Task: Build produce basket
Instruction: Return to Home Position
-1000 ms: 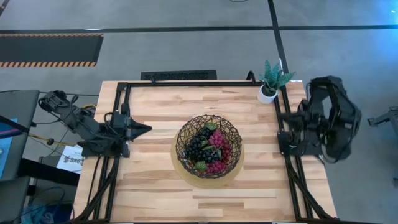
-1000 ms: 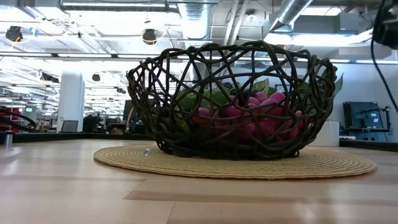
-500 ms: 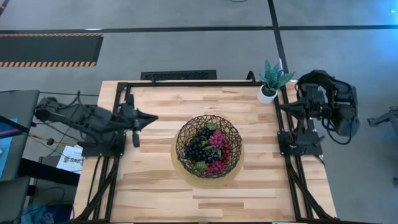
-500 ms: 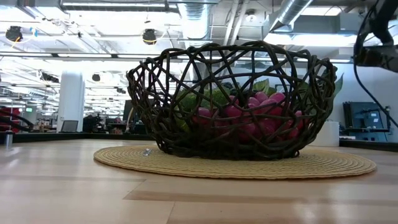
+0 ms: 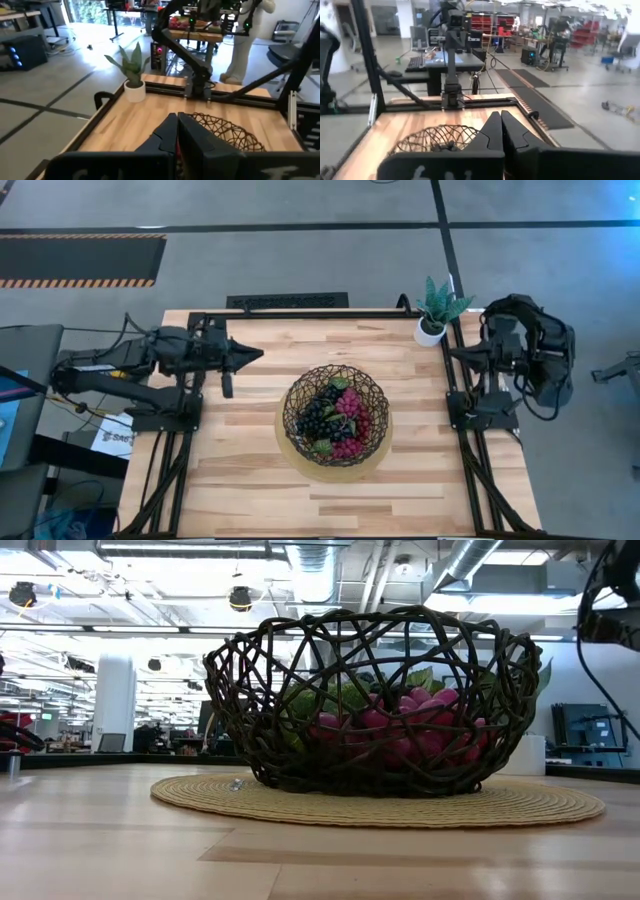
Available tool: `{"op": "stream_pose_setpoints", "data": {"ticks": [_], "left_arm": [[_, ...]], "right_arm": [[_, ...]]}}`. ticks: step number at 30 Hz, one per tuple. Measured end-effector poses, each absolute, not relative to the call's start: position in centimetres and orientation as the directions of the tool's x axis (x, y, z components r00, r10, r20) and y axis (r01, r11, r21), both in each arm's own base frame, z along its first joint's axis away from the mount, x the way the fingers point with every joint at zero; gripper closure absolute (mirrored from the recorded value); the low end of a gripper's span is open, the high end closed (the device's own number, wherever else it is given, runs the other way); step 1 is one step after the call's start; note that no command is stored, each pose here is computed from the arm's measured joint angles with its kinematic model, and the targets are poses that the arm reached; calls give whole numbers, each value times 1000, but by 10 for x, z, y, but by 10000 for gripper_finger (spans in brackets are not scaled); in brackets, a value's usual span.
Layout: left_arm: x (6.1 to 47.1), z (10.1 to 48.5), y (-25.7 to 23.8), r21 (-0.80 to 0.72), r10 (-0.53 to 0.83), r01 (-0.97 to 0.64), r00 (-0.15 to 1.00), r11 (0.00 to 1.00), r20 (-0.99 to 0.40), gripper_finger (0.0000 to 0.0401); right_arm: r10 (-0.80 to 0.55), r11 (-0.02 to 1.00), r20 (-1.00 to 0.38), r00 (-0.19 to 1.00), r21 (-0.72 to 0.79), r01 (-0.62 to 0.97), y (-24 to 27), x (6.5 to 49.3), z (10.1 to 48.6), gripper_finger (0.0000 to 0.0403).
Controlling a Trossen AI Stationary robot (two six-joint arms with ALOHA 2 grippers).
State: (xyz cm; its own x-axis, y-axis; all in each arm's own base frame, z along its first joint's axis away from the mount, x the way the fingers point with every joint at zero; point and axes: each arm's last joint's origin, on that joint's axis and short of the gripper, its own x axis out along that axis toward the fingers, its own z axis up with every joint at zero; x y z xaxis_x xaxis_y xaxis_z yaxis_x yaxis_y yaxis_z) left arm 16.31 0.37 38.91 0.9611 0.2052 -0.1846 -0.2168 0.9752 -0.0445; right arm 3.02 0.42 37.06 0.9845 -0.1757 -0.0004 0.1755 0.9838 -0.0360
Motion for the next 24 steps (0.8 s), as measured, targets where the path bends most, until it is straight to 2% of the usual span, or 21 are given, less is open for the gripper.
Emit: {"op": "stream_pose_setpoints", "data": {"ticks": [7,12,15,18,24], "left_arm": [[181,392,4,-66,226,-236,966,970,-124,401],[190,388,5,-92,265,-279,954,956,-142,401],[192,385,4,-96,260,-277,953,956,-156,401],[194,385,3,-87,260,-276,952,957,-160,401],[192,386,2,-43,258,-267,954,963,-155,401]], "right_arm": [[-115,980,2,993,-163,114,-18,27,387,403],[-109,985,2,994,-137,108,-42,25,416,403],[-119,981,-2,993,-157,117,-40,24,420,403],[-192,972,-2,981,-140,190,-37,22,416,403],[-476,877,-1,879,-64,475,-29,17,402,403]]}}
